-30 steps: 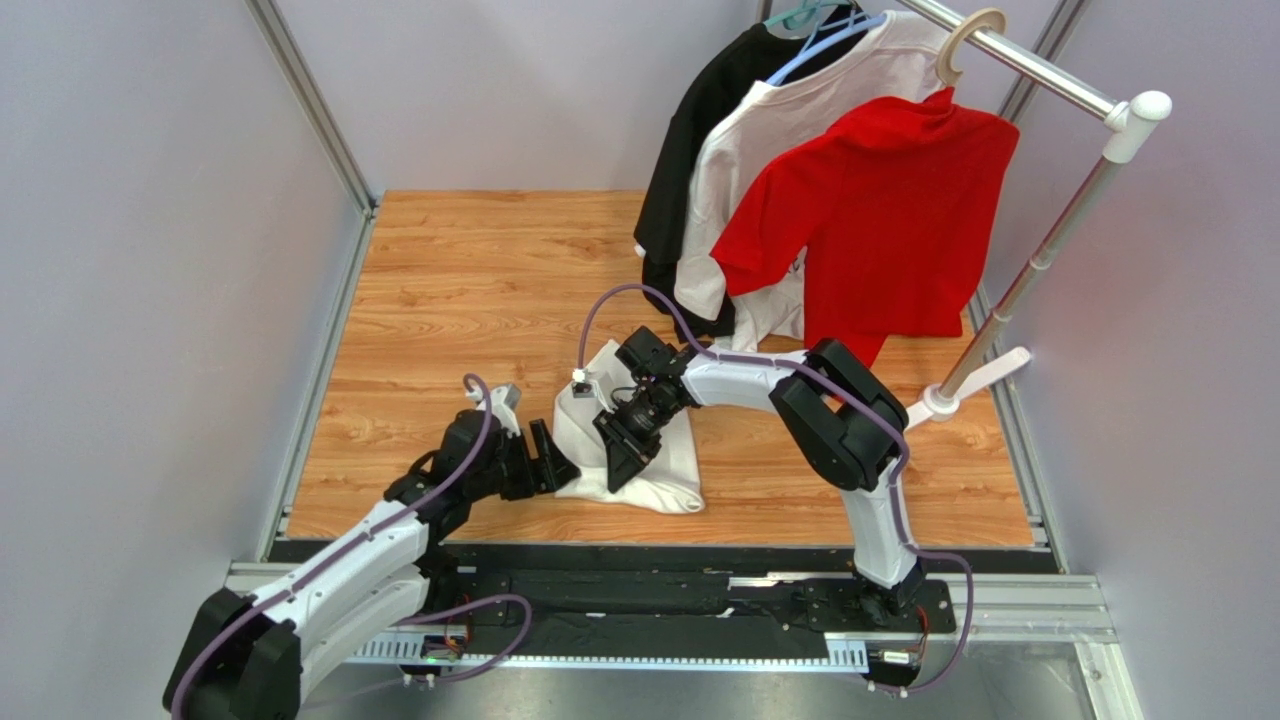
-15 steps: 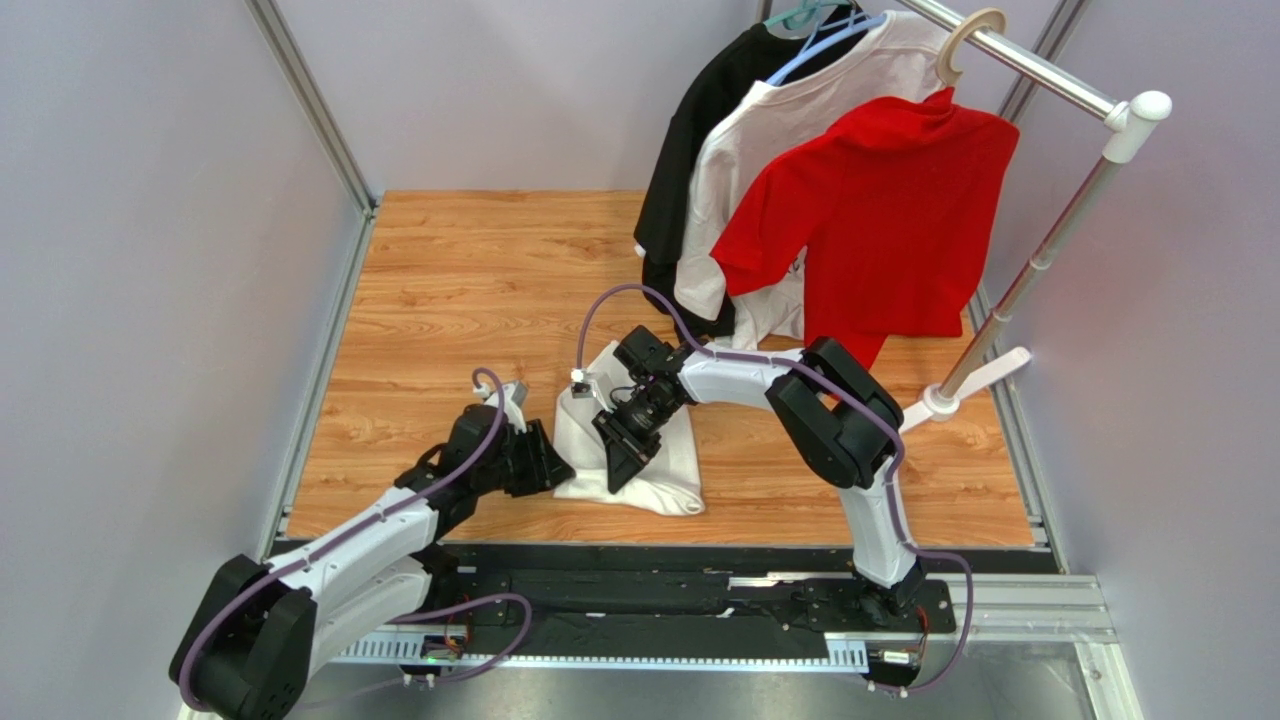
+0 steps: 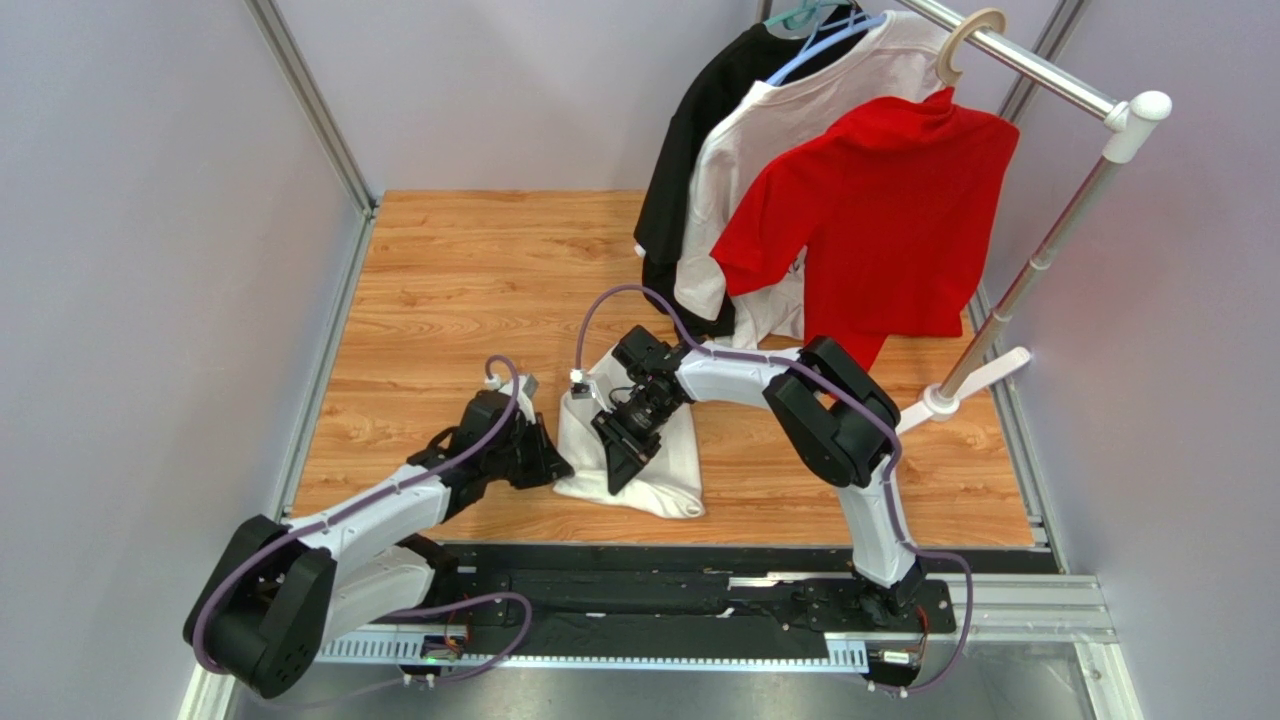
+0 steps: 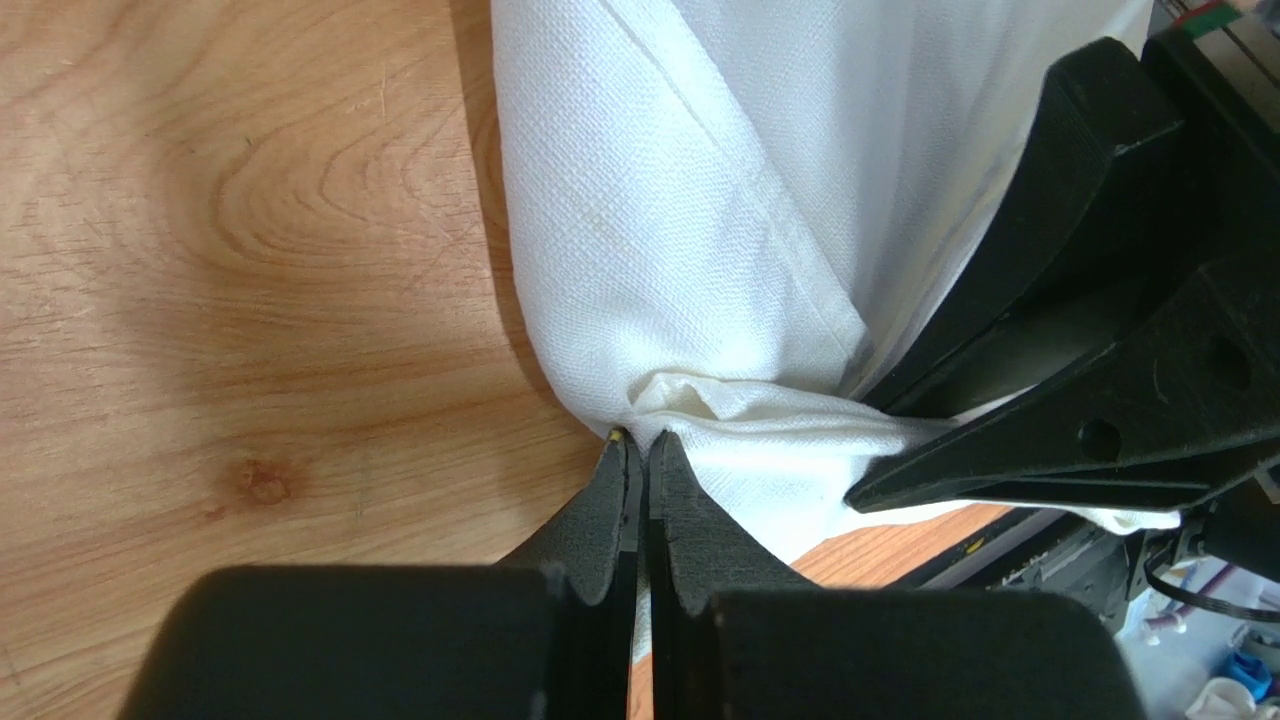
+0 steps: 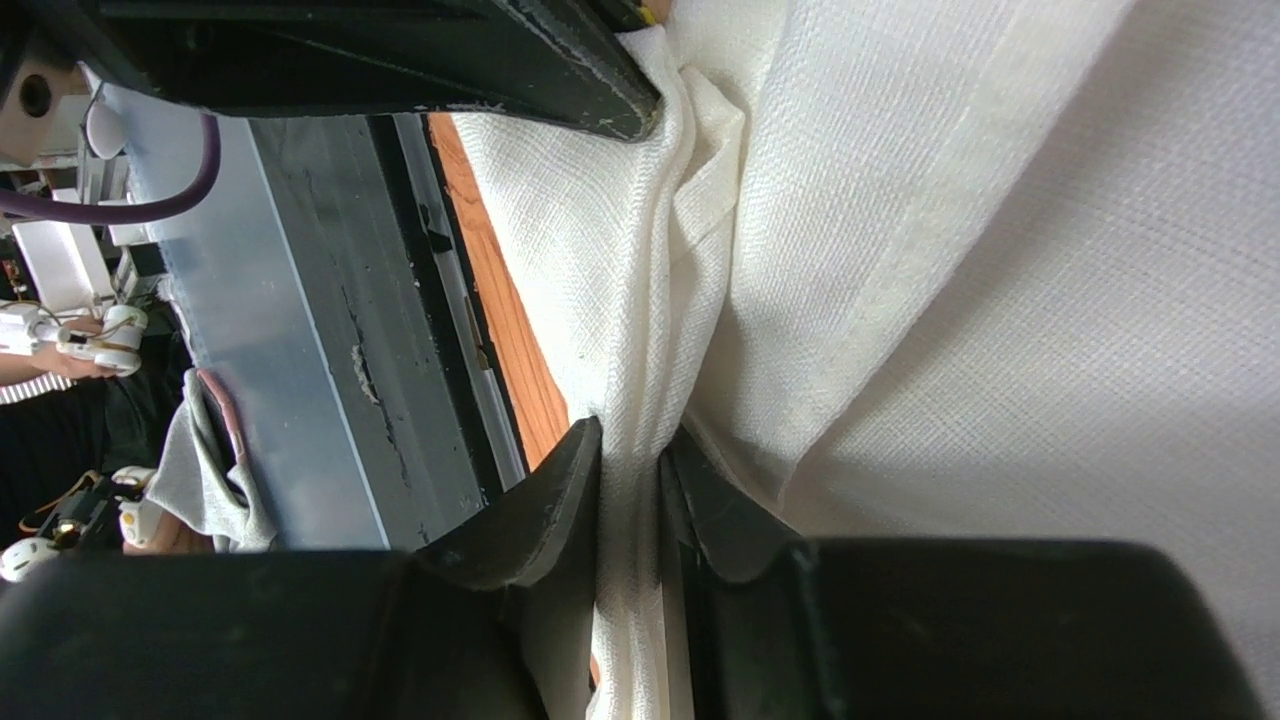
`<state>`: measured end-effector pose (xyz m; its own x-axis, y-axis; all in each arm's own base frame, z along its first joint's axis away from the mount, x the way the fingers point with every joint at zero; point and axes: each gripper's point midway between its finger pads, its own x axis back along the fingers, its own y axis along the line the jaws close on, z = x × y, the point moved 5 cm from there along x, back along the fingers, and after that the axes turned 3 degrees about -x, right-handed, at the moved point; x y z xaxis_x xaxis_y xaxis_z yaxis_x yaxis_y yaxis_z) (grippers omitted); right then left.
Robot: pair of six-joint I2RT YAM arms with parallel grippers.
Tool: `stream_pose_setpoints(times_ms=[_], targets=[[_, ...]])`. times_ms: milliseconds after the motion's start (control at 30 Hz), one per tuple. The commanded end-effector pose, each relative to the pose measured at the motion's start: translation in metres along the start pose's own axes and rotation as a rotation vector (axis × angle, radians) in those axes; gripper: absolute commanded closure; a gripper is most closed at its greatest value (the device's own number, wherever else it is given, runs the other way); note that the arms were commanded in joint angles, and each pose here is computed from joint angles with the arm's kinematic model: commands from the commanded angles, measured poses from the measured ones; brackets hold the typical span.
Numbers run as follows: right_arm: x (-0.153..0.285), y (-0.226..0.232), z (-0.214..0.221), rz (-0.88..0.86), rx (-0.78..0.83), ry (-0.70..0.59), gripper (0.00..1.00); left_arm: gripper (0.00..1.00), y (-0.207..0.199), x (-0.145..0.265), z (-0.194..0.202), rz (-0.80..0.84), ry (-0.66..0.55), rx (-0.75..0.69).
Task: Fold the napkin, place the utensils inside, and roll it up
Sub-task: Roll the napkin with the utensil
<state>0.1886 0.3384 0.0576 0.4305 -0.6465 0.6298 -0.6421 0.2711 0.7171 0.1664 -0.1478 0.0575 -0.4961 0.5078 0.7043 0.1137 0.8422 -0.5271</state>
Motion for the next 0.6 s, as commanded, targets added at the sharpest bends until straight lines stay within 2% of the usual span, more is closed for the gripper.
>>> stream_pose_setpoints(times_ms=[0,100,133,167,200,333,467,500,533,567], targets=[[0.001,-0.013,0.002,0.119,-0.02,0.026,0.65,1.0,0.006,0.003,0.002,-0.07,0.054,-0.022],[0.014,-0.005,-0.008,0.149,-0.001,-0.016,0.49,1.0,0.007,0.003,0.001,-0.105,0.087,-0.015],[0.019,-0.003,-0.011,0.163,-0.002,-0.031,0.48,1.0,0.008,0.002,0.003,-0.117,0.105,-0.02],[0.028,0.0,-0.015,0.199,0.001,-0.058,0.39,1.0,0.008,0.002,0.003,-0.116,0.112,-0.021],[0.035,-0.001,-0.016,0.217,-0.004,-0.075,0.24,1.0,0.007,0.002,0.002,-0.12,0.119,-0.023],[0.068,0.004,-0.021,0.309,-0.018,-0.19,0.21,1.0,0.007,0.001,0.002,-0.131,0.155,-0.031],[0.103,-0.003,-0.022,0.505,-0.03,-0.366,0.21,1.0,0.003,0.001,-0.001,-0.125,0.17,-0.036],[0.11,0.011,-0.023,0.524,0.021,-0.408,0.21,1.0,0.004,0.002,0.0,-0.133,0.188,-0.036],[0.109,0.007,-0.017,0.586,0.044,-0.429,0.21,1.0,0.004,0.003,0.0,-0.135,0.199,-0.045],[0.098,0.022,-0.016,0.596,0.116,-0.431,0.22,1.0,0.002,0.005,-0.001,-0.139,0.212,-0.048]])
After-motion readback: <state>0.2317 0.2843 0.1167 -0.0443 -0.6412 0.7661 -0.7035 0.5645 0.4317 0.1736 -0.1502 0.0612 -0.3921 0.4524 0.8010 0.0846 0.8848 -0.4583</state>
